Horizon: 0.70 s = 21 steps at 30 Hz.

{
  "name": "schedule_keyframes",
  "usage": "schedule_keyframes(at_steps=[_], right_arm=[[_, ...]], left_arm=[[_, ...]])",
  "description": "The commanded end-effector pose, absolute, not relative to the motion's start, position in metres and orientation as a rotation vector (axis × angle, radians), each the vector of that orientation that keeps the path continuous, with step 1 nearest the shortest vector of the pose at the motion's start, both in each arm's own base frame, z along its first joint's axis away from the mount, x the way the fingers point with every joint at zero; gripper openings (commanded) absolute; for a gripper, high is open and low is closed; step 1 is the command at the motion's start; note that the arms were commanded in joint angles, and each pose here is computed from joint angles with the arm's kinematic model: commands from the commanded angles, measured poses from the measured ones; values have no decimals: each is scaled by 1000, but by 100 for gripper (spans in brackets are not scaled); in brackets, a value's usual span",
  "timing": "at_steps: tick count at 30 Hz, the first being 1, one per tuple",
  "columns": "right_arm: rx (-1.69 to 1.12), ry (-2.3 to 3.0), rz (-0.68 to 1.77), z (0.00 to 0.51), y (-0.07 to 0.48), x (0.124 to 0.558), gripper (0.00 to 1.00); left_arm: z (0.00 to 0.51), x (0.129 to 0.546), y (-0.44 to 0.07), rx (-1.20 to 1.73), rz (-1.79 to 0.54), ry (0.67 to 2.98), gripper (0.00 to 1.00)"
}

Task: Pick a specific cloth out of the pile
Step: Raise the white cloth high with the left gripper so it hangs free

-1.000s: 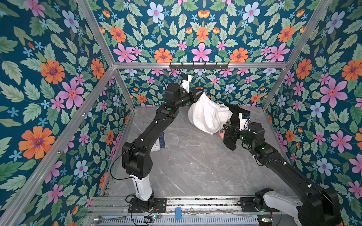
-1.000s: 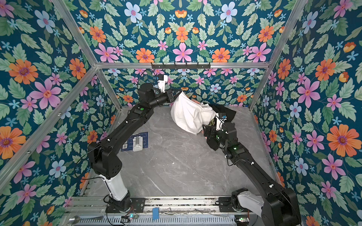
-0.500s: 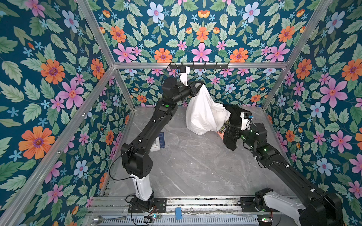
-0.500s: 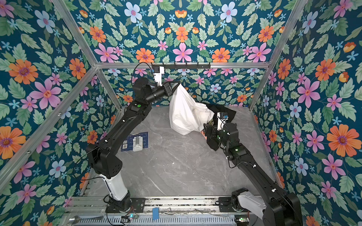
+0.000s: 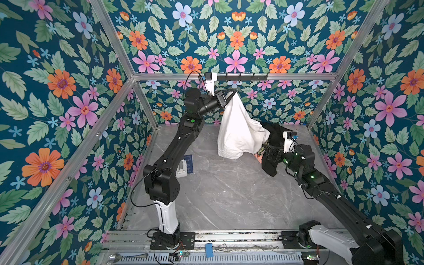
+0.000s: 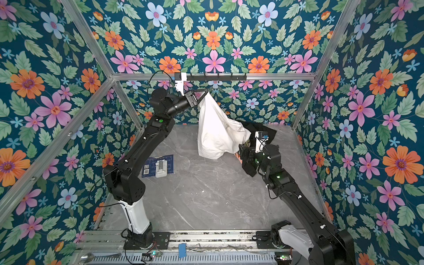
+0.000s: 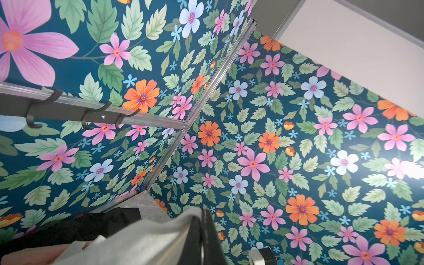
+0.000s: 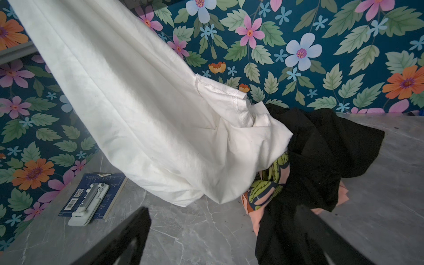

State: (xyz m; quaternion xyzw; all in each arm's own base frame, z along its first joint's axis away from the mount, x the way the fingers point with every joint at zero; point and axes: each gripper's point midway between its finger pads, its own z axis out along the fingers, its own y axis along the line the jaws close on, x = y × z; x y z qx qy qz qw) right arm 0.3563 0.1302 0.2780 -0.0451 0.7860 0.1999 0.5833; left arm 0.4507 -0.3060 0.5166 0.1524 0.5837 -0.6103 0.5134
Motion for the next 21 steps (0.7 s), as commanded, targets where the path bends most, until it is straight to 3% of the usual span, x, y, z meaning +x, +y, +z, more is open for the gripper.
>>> schedule_keyframes(at_steps=[1,21], right_arm=[[-183,1824,496,279,140,353,99],[-366,1759,596,292,172,361,99]], left_arm=[[550,431,-300,433,-1508,1277,0],[602,409,-269,271,-1549,1236,0]])
